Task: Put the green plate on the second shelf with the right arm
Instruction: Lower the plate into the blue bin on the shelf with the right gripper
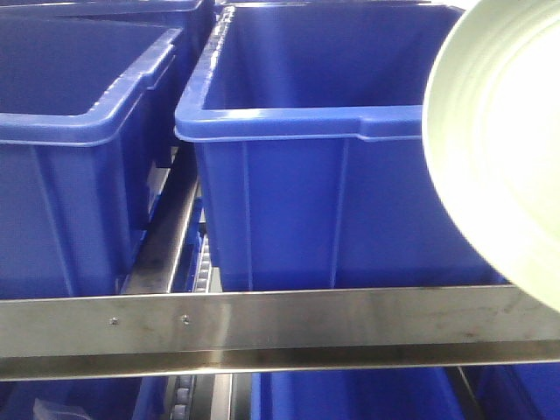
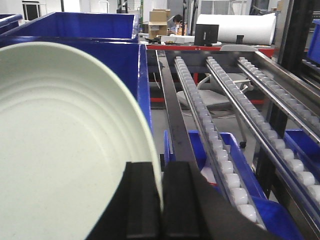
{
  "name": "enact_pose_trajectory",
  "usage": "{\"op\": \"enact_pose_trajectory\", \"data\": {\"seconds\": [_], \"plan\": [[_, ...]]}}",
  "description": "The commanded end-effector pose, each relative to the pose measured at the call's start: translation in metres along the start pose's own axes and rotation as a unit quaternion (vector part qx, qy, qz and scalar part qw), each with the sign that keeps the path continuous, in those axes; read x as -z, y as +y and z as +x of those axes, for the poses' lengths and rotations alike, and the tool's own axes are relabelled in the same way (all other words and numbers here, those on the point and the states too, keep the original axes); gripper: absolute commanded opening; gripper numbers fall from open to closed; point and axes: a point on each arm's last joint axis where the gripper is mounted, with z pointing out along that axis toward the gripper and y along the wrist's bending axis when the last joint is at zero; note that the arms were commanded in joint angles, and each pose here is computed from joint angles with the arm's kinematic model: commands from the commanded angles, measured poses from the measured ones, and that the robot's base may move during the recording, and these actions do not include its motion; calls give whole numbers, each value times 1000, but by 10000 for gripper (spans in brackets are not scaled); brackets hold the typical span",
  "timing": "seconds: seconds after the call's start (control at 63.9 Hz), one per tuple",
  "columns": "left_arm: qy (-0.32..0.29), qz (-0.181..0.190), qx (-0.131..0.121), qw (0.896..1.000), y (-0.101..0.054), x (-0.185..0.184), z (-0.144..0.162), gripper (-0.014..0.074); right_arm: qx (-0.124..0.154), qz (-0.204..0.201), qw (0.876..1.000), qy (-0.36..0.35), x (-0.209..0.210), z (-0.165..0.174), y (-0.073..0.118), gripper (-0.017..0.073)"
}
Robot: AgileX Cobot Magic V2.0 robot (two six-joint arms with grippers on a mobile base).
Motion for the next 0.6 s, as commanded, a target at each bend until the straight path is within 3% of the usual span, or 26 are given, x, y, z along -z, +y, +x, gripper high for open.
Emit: {"op": "enact_pose_trajectory", "data": {"seconds": [0.0,0.485,0.579], "plan": [[-29,1,4,1000,0,0,6,130,1,5,998,-67,1,-21,0,55],[-29,1,4,1000,0,0,6,130,-1,5,996,-84,1,-24,0,55],[-29,1,4,1000,0,0,6,130,-24,3,992,-125,3,-32,-1,55]]}}
